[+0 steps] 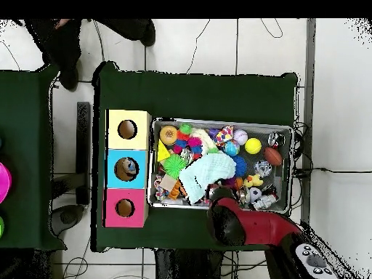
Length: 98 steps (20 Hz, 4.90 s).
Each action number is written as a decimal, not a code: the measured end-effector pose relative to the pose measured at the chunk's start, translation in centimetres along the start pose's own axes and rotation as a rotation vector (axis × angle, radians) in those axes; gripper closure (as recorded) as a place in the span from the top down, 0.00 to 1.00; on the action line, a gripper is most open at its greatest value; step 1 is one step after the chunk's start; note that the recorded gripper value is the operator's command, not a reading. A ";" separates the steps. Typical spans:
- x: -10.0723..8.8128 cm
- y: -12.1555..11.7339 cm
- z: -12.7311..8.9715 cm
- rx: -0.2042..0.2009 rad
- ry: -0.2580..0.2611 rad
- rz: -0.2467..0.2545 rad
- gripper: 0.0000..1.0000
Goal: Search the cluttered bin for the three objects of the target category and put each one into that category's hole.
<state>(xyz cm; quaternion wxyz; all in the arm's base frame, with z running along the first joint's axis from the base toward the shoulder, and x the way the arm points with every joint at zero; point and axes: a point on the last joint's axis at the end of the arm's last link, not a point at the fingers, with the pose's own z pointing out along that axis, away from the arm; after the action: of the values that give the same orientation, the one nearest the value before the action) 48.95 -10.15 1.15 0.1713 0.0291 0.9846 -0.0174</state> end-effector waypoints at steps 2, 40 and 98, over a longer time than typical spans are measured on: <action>0.0 -0.3 0.0 0.001 -0.008 0.007 0.00; -2.4 -10.7 -3.6 0.050 -0.081 0.142 1.00; -2.8 -21.2 7.4 0.079 -0.284 -0.021 1.00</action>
<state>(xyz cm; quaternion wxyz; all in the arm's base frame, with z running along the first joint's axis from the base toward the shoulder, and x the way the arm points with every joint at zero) 52.75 -31.73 -4.33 0.3076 0.0226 0.9493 -0.0617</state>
